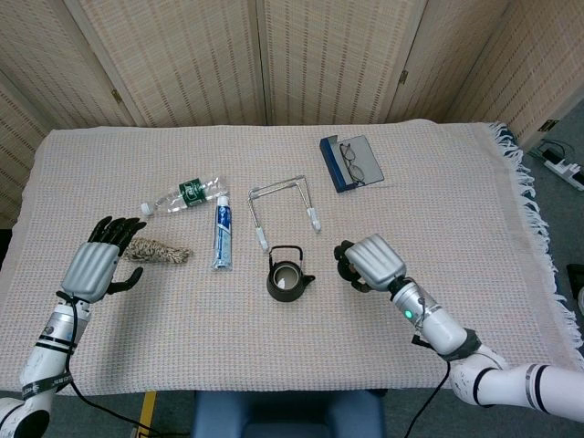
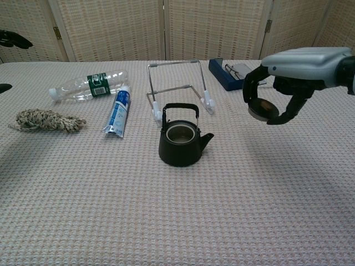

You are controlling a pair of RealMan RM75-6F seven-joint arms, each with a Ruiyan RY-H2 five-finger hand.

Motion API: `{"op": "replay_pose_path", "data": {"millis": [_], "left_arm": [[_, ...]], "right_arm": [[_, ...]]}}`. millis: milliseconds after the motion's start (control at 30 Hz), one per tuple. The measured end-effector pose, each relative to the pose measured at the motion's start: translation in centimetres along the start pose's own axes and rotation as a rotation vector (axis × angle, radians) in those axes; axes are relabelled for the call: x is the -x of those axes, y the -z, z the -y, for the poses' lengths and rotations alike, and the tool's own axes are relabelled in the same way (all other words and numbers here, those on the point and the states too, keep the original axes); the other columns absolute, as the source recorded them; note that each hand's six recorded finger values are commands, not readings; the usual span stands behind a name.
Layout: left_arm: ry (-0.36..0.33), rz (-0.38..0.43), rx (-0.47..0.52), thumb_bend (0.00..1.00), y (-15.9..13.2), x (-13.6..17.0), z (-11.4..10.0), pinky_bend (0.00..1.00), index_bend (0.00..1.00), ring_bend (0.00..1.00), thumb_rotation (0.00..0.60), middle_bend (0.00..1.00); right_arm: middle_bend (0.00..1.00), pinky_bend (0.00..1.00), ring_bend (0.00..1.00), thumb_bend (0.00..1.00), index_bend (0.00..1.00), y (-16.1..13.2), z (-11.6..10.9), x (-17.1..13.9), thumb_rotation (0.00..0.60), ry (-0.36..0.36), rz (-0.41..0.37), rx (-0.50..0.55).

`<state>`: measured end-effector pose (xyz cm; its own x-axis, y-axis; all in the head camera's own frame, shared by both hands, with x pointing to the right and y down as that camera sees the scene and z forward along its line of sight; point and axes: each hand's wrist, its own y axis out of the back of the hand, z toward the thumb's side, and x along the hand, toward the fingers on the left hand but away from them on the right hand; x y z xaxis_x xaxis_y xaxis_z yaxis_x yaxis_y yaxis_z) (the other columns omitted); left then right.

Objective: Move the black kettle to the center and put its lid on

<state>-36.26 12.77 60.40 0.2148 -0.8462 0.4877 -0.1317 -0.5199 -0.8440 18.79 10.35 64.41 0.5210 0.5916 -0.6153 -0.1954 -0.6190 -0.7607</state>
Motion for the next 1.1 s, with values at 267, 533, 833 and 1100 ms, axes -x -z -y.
{"op": "replay_pose_path", "data": {"millis": [267,533,833,1100], "left_arm": [[-0.006,0.003,-0.002,0.35,-0.1,0.0,-0.2,0.0,0.09,0.04,0.6,0.07],[-0.007,0.011,-0.005,0.35,-0.3,-0.1,-0.3,0.0,0.09,0.04,0.6,0.07],[-0.004,0.011,-0.004,0.35,-0.3,0.0,0.0,0.0,0.09,0.04,0.6,0.07],[-0.006,0.007,0.003,0.35,-0.1,0.0,0.0,0.0,0.09,0.04,0.6,0.07]], "right_arm": [[0.42,0.85,0.85,0.28,0.41,-4.6,-1.1,3.3,0.6,-0.022,-0.08,-0.026],[0.42,0.85,0.85,0.28,0.41,-8.4,-0.4,5.8,0.6,-0.065,-0.124,-0.069],[0.41,0.85,0.85,0.28,0.41,-10.8,0.4,8.2,0.6,-0.072,-0.123,-0.14],[0.39,0.85,0.85,0.28,0.4,-11.6,0.2,9.3,0.6,-0.065,-0.106,-0.164]]}}
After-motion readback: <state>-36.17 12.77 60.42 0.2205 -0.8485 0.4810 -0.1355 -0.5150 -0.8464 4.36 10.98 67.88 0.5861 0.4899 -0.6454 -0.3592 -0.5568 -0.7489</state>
